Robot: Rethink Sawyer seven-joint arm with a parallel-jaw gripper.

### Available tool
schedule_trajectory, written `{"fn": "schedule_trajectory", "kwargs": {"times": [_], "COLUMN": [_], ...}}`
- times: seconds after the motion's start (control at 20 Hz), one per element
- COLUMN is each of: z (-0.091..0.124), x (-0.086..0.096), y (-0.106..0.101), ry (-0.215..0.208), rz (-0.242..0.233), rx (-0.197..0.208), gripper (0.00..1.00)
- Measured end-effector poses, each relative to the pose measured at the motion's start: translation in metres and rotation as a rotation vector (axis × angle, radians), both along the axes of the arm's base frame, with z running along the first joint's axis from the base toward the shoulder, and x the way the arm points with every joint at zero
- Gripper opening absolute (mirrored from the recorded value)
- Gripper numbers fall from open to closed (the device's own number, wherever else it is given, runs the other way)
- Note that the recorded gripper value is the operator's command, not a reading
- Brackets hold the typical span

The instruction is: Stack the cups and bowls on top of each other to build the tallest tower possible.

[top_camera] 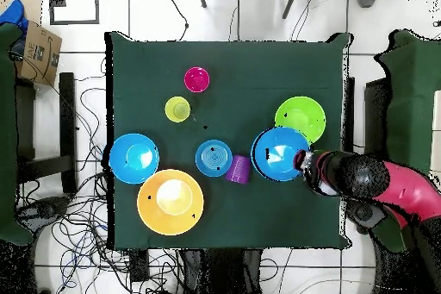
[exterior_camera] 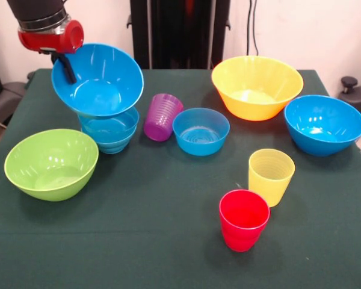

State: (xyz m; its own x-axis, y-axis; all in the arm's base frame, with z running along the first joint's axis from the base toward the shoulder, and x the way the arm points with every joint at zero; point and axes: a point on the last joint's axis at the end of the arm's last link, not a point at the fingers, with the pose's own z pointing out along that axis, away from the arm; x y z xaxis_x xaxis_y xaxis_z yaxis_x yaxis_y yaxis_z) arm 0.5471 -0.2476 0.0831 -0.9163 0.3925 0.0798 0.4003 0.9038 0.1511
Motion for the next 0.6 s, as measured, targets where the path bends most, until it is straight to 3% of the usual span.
{"fn": "schedule_trajectory", "kwargs": {"times": [0.6], "z": [-0.0052], "x": [0.0015], "y": [-0.0011], "ry": [-0.039], "rz": [0.015], "rx": [-0.025], "gripper": [0.00]}}
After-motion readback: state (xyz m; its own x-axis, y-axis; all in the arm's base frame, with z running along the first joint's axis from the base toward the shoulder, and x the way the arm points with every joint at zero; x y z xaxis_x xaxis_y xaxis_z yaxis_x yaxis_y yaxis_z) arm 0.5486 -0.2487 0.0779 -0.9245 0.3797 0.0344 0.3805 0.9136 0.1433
